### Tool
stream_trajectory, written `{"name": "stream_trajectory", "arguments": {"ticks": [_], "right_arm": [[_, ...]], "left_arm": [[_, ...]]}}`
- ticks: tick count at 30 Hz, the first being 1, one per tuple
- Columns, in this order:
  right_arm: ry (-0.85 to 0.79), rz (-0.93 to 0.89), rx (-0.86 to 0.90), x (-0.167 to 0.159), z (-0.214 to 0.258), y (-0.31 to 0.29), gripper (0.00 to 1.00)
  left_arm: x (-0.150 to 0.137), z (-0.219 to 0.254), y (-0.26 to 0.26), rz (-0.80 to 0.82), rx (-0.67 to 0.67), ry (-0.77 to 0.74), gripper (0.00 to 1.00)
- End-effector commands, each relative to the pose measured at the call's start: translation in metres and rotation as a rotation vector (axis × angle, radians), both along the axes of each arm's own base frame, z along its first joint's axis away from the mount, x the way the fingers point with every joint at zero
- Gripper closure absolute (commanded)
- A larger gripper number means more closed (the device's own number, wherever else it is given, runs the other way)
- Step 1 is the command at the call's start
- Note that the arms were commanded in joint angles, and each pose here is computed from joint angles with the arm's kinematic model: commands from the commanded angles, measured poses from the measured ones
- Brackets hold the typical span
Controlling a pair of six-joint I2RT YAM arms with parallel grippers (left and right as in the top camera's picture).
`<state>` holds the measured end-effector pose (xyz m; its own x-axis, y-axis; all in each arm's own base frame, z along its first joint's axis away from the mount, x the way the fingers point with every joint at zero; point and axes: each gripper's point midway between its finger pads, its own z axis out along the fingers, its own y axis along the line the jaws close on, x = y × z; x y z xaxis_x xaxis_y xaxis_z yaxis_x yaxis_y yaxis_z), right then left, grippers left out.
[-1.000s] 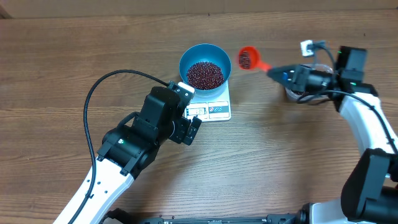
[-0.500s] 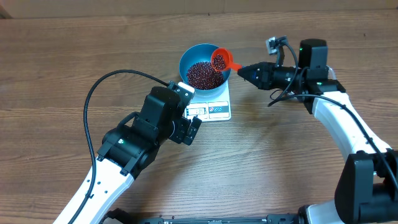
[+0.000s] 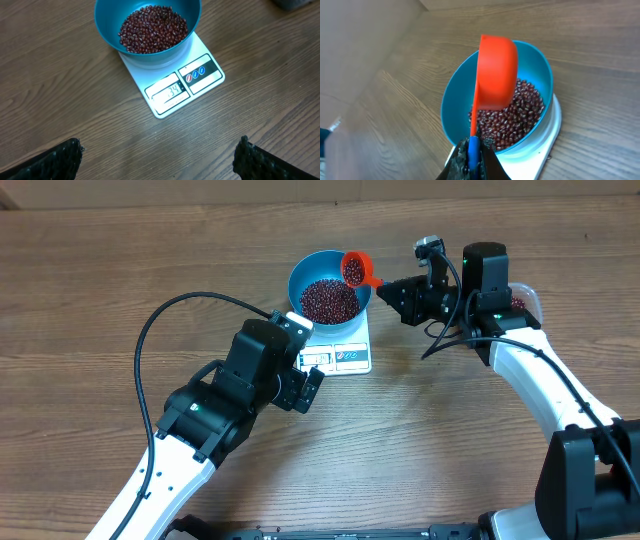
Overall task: Scoop item into bowl and weigh 150g on scale
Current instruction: 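Tip the scoop over the bowl to pour the beans in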
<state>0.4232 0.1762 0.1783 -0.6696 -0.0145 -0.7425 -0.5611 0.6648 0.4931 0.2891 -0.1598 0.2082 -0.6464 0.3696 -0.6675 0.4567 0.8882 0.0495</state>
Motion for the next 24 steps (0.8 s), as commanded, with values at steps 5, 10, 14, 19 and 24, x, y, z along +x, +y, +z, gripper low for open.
{"name": "stream_trajectory", "arguments": {"ticks": [5,10,14,19,24], "right_arm": [[-0.103,0.029,-0.049,0.0068,0.0031,0.0016,0.96],[-0.171,0.060,-0.083,0.0086,0.0056,0.0019,0.96],[-0.237,0.098,-0.125,0.0087,0.0060,0.0020,0.96],[-0.331,0.155,-0.189,0.0086,0.0060,0.0023,0.96],[-0.443,0.231,-0.263,0.0069,0.0056,0.0048,0.96]], "left_arm": [[-0.0006,-0.0033,-0.0011,0.002,0.003,0.006,0.00],[-0.0006,-0.0033,-0.0011,0.002,0.003,0.006,0.00],[-0.0006,-0.0033,-0.0011,0.002,0.003,0.007,0.00],[-0.0006,-0.0033,-0.0011,0.002,0.003,0.007,0.00],[-0.0006,-0.0033,-0.0011,0.002,0.003,0.007,0.01]]}}
